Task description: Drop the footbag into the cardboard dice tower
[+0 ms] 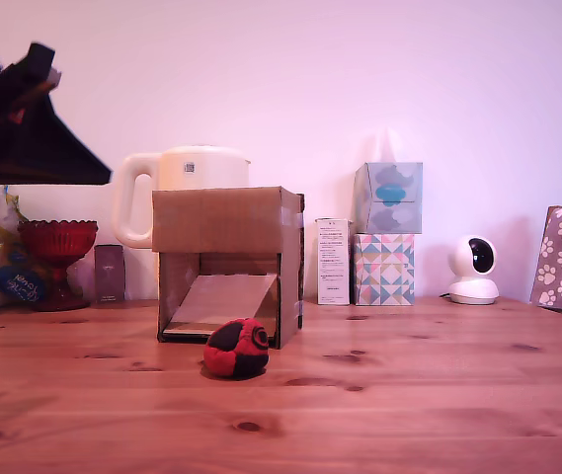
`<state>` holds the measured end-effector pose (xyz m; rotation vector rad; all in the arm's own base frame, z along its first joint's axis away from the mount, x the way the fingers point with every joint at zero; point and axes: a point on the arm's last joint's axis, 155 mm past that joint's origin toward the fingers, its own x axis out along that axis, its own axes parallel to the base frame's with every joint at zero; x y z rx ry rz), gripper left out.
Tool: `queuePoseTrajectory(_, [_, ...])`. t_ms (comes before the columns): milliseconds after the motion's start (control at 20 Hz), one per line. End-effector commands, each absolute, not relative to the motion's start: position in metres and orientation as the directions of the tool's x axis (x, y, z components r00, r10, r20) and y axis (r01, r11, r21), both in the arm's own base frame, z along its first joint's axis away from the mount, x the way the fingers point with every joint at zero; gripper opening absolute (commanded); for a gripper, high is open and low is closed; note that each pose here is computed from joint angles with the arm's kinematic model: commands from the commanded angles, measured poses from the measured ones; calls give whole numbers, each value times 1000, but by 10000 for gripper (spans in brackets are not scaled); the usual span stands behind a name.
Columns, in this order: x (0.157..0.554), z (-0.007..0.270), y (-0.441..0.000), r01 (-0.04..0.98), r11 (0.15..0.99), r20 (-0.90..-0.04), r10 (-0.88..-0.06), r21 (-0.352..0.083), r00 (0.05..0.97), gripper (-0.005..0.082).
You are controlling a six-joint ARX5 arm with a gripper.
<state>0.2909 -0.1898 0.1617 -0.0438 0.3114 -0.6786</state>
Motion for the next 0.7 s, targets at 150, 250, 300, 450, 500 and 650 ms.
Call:
queuePoseTrajectory(150, [280,152,-219,680,718,-281,-691,-151,667,-24])
queuePoseTrajectory(250, [279,140,-232,698,699,-317,-705,-159,634,-24])
queuePoseTrajectory(300, [280,135,-238,704,691,-330,-711,-162,621,-24])
queuePoseTrajectory(450, [287,120,-251,715,680,-343,-719,-165,604,-24])
queuePoseTrajectory(500, [290,115,-253,714,680,-349,-718,-166,602,-24])
queuePoseTrajectory(650, [300,99,-256,700,695,-373,-701,-164,608,-24])
